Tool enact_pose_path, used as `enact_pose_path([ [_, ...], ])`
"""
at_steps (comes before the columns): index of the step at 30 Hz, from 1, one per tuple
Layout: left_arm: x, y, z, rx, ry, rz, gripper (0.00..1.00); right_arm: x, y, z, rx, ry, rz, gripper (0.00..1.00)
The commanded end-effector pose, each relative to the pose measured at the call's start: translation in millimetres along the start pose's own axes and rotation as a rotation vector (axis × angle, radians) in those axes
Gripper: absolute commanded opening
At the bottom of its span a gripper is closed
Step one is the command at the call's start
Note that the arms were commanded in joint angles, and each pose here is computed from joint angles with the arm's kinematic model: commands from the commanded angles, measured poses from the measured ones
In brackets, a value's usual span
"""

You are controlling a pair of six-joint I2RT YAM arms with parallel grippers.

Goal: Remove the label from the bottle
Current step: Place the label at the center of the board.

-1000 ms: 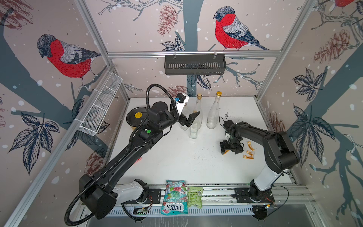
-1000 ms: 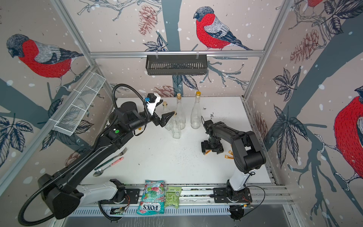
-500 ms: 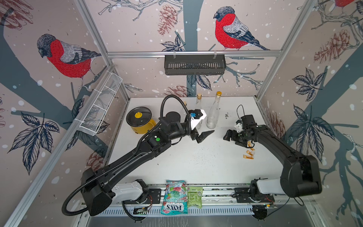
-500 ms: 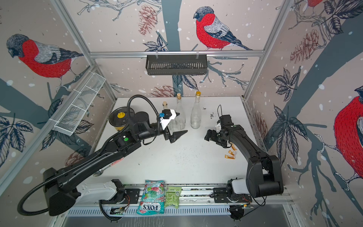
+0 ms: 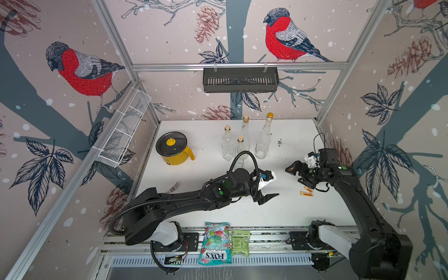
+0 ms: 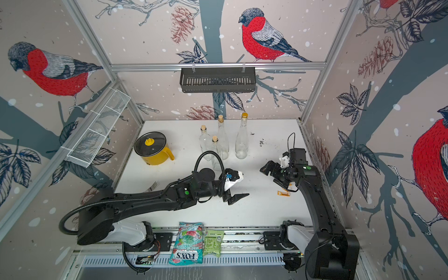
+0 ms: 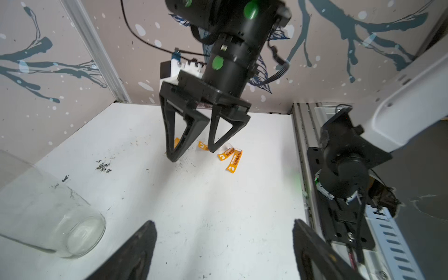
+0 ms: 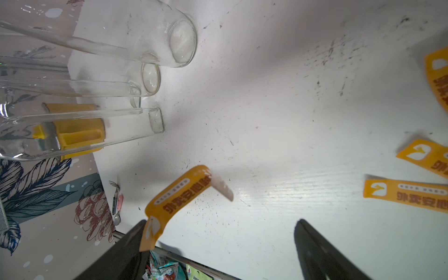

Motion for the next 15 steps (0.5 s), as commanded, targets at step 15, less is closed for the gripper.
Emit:
enact_pose_path([
  [15, -11.3, 30.8, -67.5, 0.155, -0.137, 0.110, 0.64, -25.9, 12.1, 10.6, 0.161, 0.068, -0.049, 0.93],
])
Point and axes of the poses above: each gripper's point midway between its finger pads, its own z axis back along the fingers, its own y axis along the line the jaws close on, x = y × z, the point moved 5 cm from there along z, back along the fingers, and after that the axes turned 10 degrees about -z, right-handed, at the moved point
